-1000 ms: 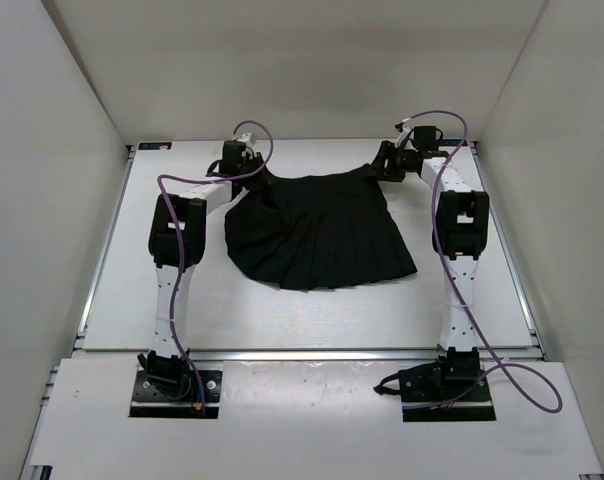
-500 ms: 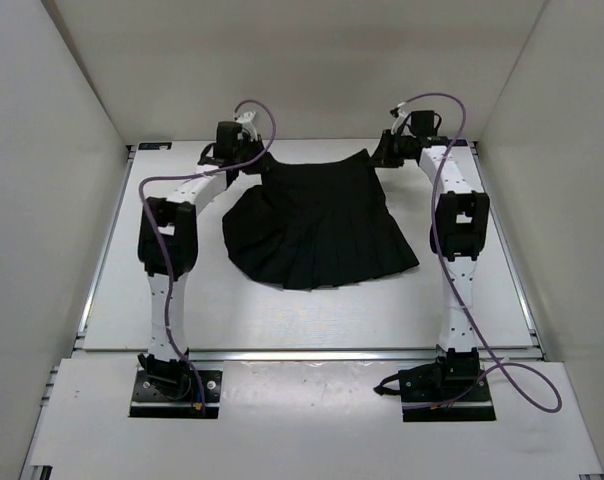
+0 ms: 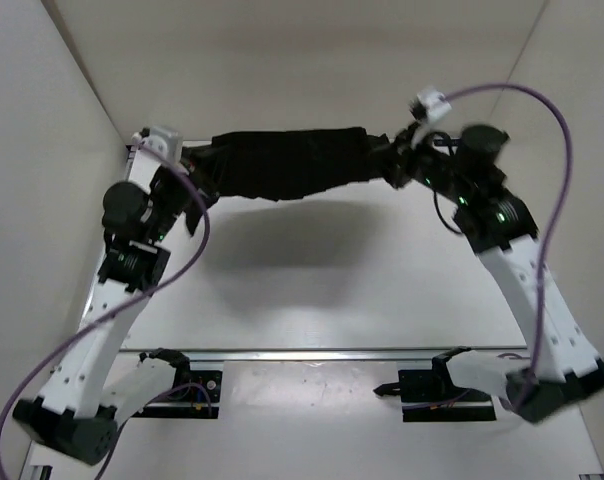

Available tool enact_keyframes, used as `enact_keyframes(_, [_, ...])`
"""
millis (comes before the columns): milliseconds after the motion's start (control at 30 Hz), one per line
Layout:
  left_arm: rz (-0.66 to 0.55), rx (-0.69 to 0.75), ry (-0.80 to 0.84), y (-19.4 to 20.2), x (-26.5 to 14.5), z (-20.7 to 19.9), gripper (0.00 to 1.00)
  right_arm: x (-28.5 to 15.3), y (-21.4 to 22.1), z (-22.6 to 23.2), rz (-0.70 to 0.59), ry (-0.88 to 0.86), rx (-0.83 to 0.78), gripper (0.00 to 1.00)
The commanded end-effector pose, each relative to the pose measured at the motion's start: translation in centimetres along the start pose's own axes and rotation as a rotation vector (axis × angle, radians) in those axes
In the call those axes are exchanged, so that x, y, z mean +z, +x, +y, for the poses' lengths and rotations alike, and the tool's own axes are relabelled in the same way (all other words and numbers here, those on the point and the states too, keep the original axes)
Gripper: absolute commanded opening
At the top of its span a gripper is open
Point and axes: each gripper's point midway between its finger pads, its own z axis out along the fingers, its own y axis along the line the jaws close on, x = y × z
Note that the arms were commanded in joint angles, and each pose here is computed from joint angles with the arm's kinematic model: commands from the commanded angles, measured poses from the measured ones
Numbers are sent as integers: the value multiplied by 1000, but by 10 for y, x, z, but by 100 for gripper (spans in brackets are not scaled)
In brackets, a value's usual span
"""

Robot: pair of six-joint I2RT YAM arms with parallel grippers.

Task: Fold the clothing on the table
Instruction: Flatten the skirt out

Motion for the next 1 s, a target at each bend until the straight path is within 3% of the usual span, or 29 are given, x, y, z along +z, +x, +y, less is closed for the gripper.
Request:
enact_keyframes(0, [-4, 16, -2, 3, -28, -22, 0, -29, 26, -11, -16, 120, 40, 0])
enact_keyframes(67, [-94, 20, 5, -26, -63, -37, 0, -59, 22, -1, -57, 140, 42, 0])
enact_keyframes(200, [-220, -19, -82, -61, -103, -29, 0, -80, 28, -13, -70, 194, 71, 0])
enact_keyframes(267, [-205, -6, -121, -60, -101, -21, 0, -78, 35, -30, -43, 196, 111, 0])
enact_keyframes(333, [-135, 2, -174, -39, -89, -8, 0, -73, 38, -50, -31, 196, 155, 0])
enact_keyframes(433, [2, -16, -223, 21, -64, 10, 0, -54, 65, -71, 31, 191, 207, 0])
enact_keyframes(633, [190, -172, -331, 145, -46, 57, 0, -4, 153, -103, 215, 162, 334, 0])
enact_keyframes(700, [190, -164, -342, 165, -42, 64, 0, 14, 196, -111, 266, 140, 415, 0])
enact_keyframes(833, [351, -155, -435, 235, -37, 93, 0, 38, 253, -115, 346, 96, 503, 0])
enact_keyframes(967, [420, -179, -477, 286, -21, 117, 0, 66, 312, -129, 458, 71, 593, 0])
